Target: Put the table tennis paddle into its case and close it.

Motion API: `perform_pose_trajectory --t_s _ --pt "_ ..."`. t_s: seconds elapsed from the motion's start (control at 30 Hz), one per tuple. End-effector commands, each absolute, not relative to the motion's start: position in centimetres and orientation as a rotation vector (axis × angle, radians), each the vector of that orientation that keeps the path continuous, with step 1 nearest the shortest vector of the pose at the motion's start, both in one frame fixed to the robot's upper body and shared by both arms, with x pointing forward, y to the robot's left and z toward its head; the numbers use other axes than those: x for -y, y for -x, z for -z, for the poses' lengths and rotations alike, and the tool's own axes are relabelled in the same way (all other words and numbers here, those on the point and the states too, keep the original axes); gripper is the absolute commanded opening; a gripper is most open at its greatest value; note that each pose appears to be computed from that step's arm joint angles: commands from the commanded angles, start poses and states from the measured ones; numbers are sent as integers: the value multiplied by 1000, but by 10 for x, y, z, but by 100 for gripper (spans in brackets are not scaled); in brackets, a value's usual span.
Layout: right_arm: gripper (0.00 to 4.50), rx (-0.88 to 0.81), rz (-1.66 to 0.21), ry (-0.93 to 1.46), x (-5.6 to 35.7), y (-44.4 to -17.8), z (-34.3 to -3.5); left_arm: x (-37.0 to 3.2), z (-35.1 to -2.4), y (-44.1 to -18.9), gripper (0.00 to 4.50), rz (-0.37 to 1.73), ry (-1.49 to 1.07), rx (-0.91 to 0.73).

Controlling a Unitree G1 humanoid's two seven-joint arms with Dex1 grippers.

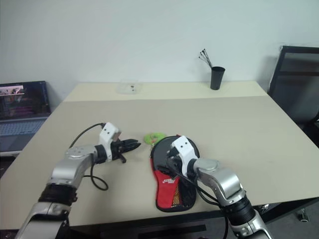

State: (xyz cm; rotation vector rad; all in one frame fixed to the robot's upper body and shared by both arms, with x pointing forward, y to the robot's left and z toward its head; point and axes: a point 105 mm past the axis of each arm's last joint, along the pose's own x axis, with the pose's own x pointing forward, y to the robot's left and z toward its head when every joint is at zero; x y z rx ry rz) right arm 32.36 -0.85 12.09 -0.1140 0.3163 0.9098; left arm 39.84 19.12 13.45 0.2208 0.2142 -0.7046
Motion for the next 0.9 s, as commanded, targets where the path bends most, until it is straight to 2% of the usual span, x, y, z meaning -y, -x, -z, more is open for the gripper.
perform_pose_trajectory --t_s 0.03,0.2,0.23,0.27,0.77,0.87,0.9 --pt "450 -261 -931 125 2 -323 -133 -190 -148 -414 228 679 -250 -177" --pt "450 -261 -923 122 2 -324 -132 -182 -148 -431 392 674 -245 -201" --pt "450 -261 -922 122 2 -324 -132 -180 -148 -434 438 664 -247 -200" --pt "450 -261 -921 122 2 -324 -132 -179 -148 -437 445 651 -254 -199" --pt "450 -255 -908 116 0 -325 -132 -159 -123 -445 445 680 -248 -325" --pt "450 -256 -904 116 0 -325 -132 -155 -119 -444 388 689 -249 -337" --pt "450 -256 -903 116 0 -325 -132 -153 -118 -444 355 695 -251 -340"
